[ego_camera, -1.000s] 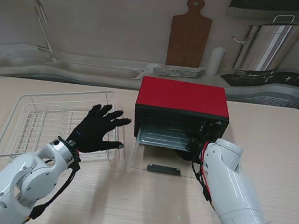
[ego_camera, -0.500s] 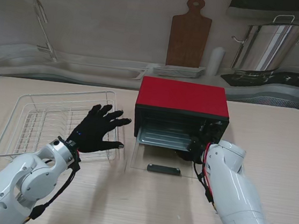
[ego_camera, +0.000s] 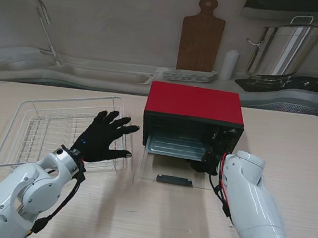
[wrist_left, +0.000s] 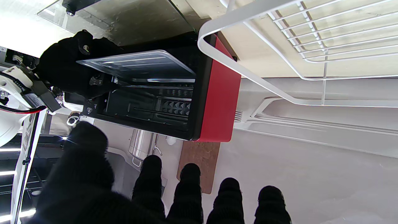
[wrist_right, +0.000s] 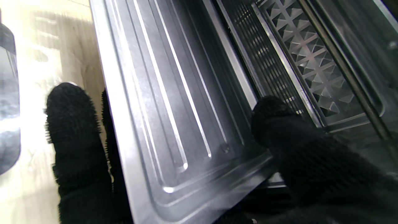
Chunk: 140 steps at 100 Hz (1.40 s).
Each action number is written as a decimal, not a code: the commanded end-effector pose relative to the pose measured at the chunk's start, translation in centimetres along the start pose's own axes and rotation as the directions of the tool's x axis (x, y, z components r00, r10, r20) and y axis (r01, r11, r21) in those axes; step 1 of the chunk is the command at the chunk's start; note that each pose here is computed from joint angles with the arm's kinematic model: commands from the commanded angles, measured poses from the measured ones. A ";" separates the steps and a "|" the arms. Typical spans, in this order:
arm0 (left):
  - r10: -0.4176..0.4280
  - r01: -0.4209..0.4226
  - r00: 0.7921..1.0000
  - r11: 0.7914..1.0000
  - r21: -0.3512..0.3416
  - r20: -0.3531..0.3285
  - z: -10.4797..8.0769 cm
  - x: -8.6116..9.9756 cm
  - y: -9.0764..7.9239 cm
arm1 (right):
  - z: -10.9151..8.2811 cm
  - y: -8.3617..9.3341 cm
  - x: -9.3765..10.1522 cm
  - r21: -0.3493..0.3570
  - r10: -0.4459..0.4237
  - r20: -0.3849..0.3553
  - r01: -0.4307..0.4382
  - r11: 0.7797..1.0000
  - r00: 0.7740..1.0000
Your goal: Slide the trays into the oven
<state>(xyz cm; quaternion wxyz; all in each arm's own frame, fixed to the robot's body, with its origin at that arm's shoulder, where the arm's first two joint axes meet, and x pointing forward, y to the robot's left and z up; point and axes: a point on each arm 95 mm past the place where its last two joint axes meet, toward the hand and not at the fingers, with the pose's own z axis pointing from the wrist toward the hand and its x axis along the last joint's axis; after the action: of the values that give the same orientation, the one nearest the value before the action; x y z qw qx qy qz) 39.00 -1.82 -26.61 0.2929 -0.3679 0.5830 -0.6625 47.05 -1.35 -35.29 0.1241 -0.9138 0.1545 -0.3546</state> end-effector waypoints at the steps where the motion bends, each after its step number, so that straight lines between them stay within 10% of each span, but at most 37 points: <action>1: -0.008 0.008 1.000 1.000 -0.007 0.000 0.0 0.3 0.0 | 0.5 0.7 -1.7 -0.008 -0.007 0.039 0.007 1.000 0.999; 140: -0.014 0.014 1.000 1.000 0.006 0.000 -0.2 0.3 -0.1 | -0.1 2.7 -2.4 -0.021 -0.044 0.041 0.045 0.999 0.998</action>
<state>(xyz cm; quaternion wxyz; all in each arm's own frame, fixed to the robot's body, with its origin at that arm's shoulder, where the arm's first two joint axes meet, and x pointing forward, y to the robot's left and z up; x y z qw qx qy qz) 38.93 -1.65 -26.53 0.2940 -0.3700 0.5776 -0.6656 46.01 -2.95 -35.64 0.1110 -0.9162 0.1400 -0.3586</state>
